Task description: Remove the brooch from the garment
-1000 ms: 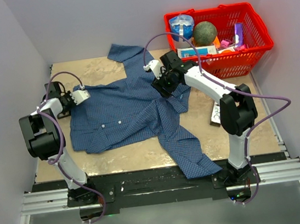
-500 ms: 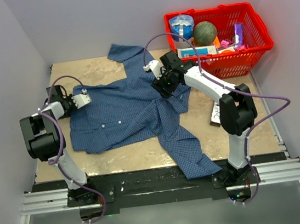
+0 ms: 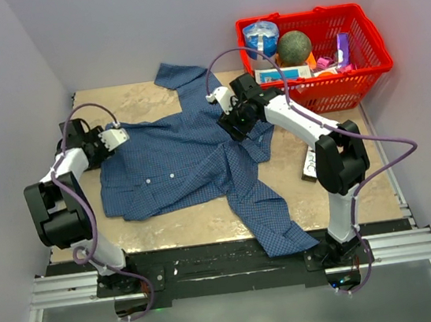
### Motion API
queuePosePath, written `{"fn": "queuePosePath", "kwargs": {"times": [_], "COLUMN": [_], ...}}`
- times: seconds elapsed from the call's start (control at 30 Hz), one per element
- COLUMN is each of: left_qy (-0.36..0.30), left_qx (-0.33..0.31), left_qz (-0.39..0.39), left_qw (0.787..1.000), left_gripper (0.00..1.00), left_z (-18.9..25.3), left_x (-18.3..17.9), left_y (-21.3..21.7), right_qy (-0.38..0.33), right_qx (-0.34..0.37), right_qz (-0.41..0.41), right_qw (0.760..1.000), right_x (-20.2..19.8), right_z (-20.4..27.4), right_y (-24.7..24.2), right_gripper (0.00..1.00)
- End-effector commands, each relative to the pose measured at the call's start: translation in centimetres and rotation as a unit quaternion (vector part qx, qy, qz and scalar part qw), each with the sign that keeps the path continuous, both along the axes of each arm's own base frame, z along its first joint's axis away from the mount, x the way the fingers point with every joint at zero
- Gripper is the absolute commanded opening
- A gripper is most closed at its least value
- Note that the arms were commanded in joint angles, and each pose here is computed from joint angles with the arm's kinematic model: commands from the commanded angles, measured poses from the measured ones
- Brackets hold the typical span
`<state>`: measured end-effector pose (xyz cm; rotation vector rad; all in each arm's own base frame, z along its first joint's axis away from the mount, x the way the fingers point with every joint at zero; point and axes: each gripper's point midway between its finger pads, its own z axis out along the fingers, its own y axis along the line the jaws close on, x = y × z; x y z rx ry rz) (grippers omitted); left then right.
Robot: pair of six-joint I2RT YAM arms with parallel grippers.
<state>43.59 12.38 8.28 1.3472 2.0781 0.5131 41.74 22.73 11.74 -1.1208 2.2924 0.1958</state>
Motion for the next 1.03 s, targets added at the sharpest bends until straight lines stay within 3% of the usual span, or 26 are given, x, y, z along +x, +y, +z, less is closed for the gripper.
{"fn": "queuePosePath", "kwargs": {"times": [0.0,0.1,0.2,0.27,0.43,0.47,0.5,0.6,0.77,1.0], "left_qy": [-0.017,-0.045,-0.069,-0.078,-0.095,-0.089,-0.092,-0.101,-0.131,-0.143], "left_qx": [-0.078,-0.154,-0.232,-0.293,-0.424,-0.448,-0.458,-0.479,-0.494,-0.489], "left_qz": [-0.001,-0.024,-0.049,-0.044,0.004,0.020,0.026,0.040,0.063,0.062], "left_qw": [0.997,0.987,0.969,0.952,0.901,0.889,0.884,0.871,0.857,0.858], "left_gripper": [0.63,0.76,0.79,0.78,0.80,0.90,0.99,0.99,0.99,0.99], "left_z": [2.5,6.1,9.5,11.3,15.2,15.4,15.8,17.1,18.9,19.6], "left_x": [-0.4,0.1,0.6,0.9,1.8,1.7,1.9,2.9,5.2,7.1], "left_y": [-3.5,-8.5,-14.7,-18.6,-22.3,-22.8,-22.9,-23.1,-22.6,-22.5], "right_qy": [-0.014,-0.035,-0.069,-0.115,-0.160,-0.176,-0.186,-0.228,-0.274,-0.309], "right_qx": [0.009,0.034,0.106,0.135,0.146,0.153,0.158,0.172,0.207,0.217], "right_qz": [0.001,-0.008,-0.022,-0.085,-0.138,-0.138,-0.136,-0.146,-0.141,-0.155], "right_qw": [1.000,0.999,0.992,0.980,0.966,0.963,0.960,0.947,0.929,0.913], "right_x": [0.3,0.8,1.6,3.9,7.0,7.3,7.4,7.8,6.7,6.4], "right_z": [1.4,4.1,8.9,11.9,16.0,17.3,18.1,21.4,26.7,29.6], "right_y": [0.4,0.6,2.0,1.9,1.7,1.7,1.7,1.2,1.0,0.3], "right_gripper": [0.66,0.70,0.77,0.80,0.80,0.80,0.82,0.90,0.96,0.97]}}
